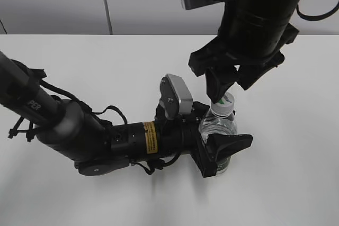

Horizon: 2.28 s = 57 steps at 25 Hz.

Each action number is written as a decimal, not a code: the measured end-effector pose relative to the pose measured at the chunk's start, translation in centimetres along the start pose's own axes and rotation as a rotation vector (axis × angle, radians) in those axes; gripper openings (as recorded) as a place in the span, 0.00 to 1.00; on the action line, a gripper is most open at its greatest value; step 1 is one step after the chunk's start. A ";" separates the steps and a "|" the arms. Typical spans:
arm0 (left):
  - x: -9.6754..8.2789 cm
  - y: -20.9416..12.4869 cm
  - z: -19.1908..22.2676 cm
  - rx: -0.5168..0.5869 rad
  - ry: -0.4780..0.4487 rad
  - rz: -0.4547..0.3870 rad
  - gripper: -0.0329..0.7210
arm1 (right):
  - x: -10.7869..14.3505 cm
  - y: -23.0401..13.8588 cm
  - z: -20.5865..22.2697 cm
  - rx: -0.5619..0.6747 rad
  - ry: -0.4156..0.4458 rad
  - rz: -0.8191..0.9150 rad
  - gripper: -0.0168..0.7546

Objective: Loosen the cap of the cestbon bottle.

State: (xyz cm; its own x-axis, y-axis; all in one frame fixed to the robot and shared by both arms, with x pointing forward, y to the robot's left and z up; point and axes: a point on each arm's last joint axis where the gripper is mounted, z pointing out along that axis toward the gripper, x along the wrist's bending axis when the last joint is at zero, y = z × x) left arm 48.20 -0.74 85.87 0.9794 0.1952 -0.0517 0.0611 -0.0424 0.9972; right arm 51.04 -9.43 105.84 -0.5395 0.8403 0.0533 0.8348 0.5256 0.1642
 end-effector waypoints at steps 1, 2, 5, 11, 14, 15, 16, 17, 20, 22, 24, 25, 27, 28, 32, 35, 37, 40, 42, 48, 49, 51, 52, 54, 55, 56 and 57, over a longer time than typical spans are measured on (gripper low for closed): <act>0.0 0.0 0.0 0.000 0.000 0.000 0.72 | -0.2 -0.1 0.2 0.011 0.014 0.006 0.63; 0.0 0.0 0.0 0.000 0.000 0.000 0.72 | -0.3 -0.2 0.2 0.015 0.022 0.011 0.63; 0.0 0.0 0.0 0.000 0.000 0.000 0.72 | -0.2 -0.2 0.3 0.018 0.034 0.008 0.63; 0.0 0.0 0.0 0.000 -0.001 0.000 0.72 | -0.3 -0.1 0.7 0.029 0.031 0.005 0.63; 0.0 0.0 0.0 0.000 -0.001 0.000 0.72 | -0.3 0.1 1.5 0.050 0.030 0.005 0.63; 0.0 0.0 0.0 0.000 -0.001 0.000 0.72 | -0.3 0.1 1.6 0.053 0.030 0.005 0.63; 0.0 0.0 0.0 0.000 -0.001 0.000 0.72 | -0.3 0.1 1.6 0.054 0.030 0.005 0.63; 0.0 0.0 0.0 0.000 -0.001 0.000 0.72 | -0.3 0.1 1.6 0.054 0.030 0.005 0.62; 0.0 0.0 0.0 0.000 -0.001 0.000 0.72 | -0.3 0.1 1.6 0.054 0.029 -0.015 0.50; 0.0 0.0 0.0 0.000 -0.002 0.001 0.72 | -0.3 0.1 1.6 0.053 0.034 -0.043 0.40; 0.0 0.0 0.0 0.000 -0.001 0.000 0.72 | -0.3 0.1 1.6 0.053 0.036 -0.088 0.40; 0.0 0.0 0.0 0.000 -0.001 0.000 0.72 | -0.2 0.1 1.6 0.052 0.038 -0.131 0.40; 0.0 0.0 0.0 0.000 -0.001 0.000 0.72 | -0.2 0.1 1.6 0.049 0.042 -0.270 0.40; 0.0 0.0 0.0 0.000 -0.001 0.000 0.72 | -0.2 0.1 1.6 0.047 0.045 -0.380 0.40; 0.0 0.0 0.0 0.000 -0.003 0.004 0.72 | -0.2 0.1 1.6 0.035 0.057 -0.906 0.40; 0.0 0.0 0.0 0.000 -0.003 0.005 0.72 | -0.2 0.1 1.6 0.028 0.063 -1.124 0.40; 0.0 0.0 0.0 0.000 -0.003 0.006 0.72 | -0.2 0.1 1.6 0.025 0.067 -1.156 0.40; 0.0 0.0 0.0 0.001 -0.004 0.006 0.72 | -0.1 0.1 1.6 0.021 0.071 -1.137 0.40; 0.0 0.0 0.0 0.000 -0.005 0.008 0.72 | -0.1 0.1 1.4 0.018 0.075 -1.104 0.40; -0.1 0.0 0.0 0.000 -0.006 0.005 0.72 | 0.2 -0.4 -0.3 -0.029 0.075 -0.831 0.77; -0.1 0.0 0.0 0.000 -0.006 0.005 0.72 | 0.2 -0.6 -0.8 -0.039 0.073 -0.732 0.82; -0.1 0.0 0.0 0.000 -0.006 0.004 0.72 | 0.2 -0.8 -1.6 -0.053 0.072 -0.503 0.86; -0.1 0.0 0.0 0.000 -0.006 0.004 0.72 | 0.2 -0.9 -1.8 -0.050 0.068 -0.371 0.86; -0.1 0.0 0.0 0.000 -0.006 0.004 0.72 | 0.0 -0.9 -1.8 -0.044 0.054 -0.164 0.84; -0.1 0.0 0.0 0.000 -0.006 0.004 0.72 | 0.0 -0.9 -1.8 -0.041 0.050 -0.086 0.81; -0.1 0.0 0.0 0.000 -0.006 0.004 0.72 | -0.1 -0.9 -1.8 -0.040 0.049 -0.034 0.79; -0.1 0.0 0.0 0.000 -0.006 0.004 0.72 | 0.0 -0.9 -1.8 -0.039 0.051 0.001 0.76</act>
State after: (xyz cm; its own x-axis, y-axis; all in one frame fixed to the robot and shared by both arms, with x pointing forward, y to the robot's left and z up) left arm 48.15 -0.75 85.88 0.9807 0.1895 -0.0477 0.0568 -0.0430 0.9975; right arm 50.10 -10.18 107.50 -0.5441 0.8326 0.1032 0.8311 0.5180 0.2026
